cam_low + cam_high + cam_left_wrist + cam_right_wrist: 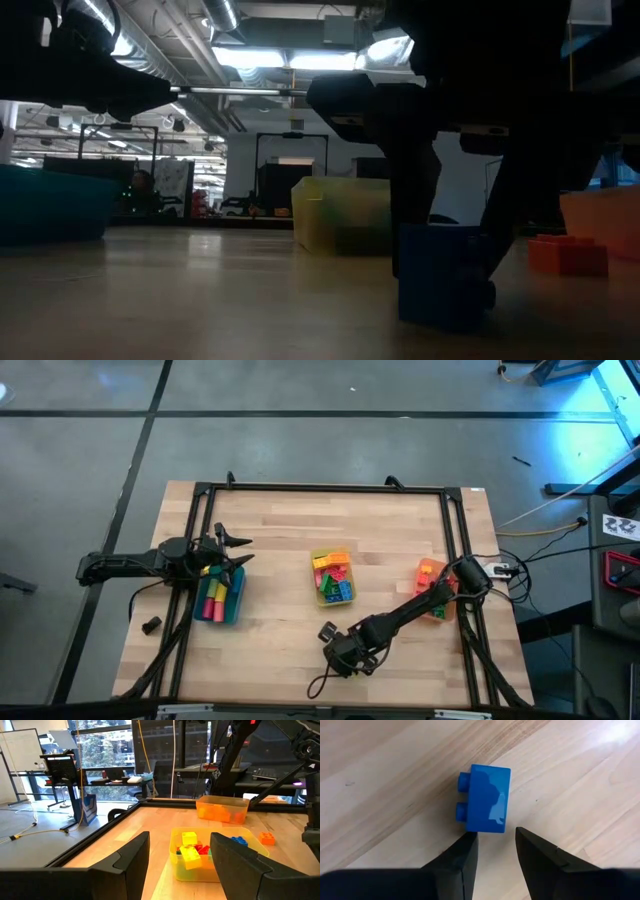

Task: Sort blocks by size
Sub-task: Put the blue 4 stud game piece into the orange bin

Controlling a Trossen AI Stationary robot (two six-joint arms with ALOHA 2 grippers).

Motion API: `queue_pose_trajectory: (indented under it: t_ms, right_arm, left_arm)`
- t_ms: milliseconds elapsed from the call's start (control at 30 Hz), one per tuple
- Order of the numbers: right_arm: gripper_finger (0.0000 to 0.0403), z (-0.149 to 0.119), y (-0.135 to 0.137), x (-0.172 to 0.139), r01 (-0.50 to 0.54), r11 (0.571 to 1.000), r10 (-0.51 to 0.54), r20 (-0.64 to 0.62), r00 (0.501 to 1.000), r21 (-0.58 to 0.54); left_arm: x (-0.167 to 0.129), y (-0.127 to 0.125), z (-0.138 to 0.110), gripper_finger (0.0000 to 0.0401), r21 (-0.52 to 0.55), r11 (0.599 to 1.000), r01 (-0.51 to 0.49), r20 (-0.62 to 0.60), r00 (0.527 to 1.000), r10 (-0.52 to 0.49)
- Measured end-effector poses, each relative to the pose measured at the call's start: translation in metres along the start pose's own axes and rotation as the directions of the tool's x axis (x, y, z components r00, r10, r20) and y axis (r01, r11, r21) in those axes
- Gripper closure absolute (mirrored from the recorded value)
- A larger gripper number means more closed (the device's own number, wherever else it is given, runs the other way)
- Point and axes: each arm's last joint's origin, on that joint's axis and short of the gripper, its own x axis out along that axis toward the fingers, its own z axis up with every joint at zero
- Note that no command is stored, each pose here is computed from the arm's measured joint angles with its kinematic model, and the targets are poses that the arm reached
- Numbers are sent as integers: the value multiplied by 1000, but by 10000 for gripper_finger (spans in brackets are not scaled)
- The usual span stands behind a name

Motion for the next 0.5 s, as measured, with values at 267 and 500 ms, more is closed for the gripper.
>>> queue_pose_trajectory:
  t_ms: [267, 500]
  right_arm:
    - [207, 0, 0, 0, 4, 994, -4, 2, 1000, 109]
    - [149, 3, -2, -10, -15, 984, 25, -53, 998, 180]
  left_arm:
    - [0, 0, 0, 207, 0, 1000, 0, 0, 1000, 0]
    - [0, 0, 0, 207, 0, 1000, 0, 0, 1000, 0]
